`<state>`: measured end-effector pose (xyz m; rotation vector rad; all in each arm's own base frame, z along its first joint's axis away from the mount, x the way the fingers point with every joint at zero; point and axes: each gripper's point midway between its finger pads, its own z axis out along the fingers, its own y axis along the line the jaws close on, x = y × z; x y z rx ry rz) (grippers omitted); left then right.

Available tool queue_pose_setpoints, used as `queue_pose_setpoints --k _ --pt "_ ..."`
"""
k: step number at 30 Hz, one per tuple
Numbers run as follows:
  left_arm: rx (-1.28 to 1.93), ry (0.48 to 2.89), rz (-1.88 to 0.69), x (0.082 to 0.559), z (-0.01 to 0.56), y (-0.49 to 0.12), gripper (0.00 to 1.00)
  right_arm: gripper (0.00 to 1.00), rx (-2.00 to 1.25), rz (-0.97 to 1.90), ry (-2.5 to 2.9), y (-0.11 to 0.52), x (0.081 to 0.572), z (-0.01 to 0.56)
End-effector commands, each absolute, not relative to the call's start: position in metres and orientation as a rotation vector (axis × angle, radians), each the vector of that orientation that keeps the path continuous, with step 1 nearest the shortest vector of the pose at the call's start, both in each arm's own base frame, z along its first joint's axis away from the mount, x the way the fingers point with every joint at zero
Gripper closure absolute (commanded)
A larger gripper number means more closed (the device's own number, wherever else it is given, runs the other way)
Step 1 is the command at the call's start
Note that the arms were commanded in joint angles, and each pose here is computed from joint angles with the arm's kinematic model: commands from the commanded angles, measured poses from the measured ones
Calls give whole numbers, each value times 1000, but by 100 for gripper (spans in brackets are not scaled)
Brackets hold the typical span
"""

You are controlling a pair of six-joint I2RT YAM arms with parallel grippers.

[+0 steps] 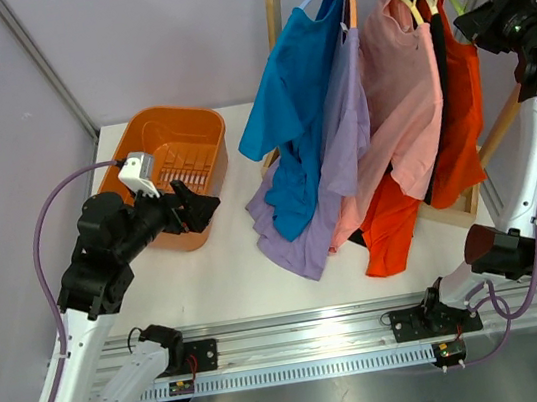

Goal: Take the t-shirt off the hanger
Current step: Grab a hanger with a tshirt on it with the right arm

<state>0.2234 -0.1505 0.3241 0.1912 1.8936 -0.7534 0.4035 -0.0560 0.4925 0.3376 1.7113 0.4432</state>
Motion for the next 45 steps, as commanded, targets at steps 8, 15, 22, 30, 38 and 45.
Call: queue_pose_setpoints --k 8,15,22,30,38,45 --pt "206 1835 -806 219 341 -157 1 100 277 538 1626 -45 381 532" --pt "208 1814 -825 215 349 -158 1 100 201 522 1484 -45 365 572" --pt "212 1810 -832 213 350 -158 1 100 159 491 1422 -41 355 590" --pt "209 1794 -842 210 353 -158 1 100 139 451 1398 -38 339 597" --pt "215 1789 -845 208 354 -158 1 100 156 358 1449 -41 315 579" --pt "223 1779 -851 203 354 -157 1 100 160 261 1479 -34 277 559"
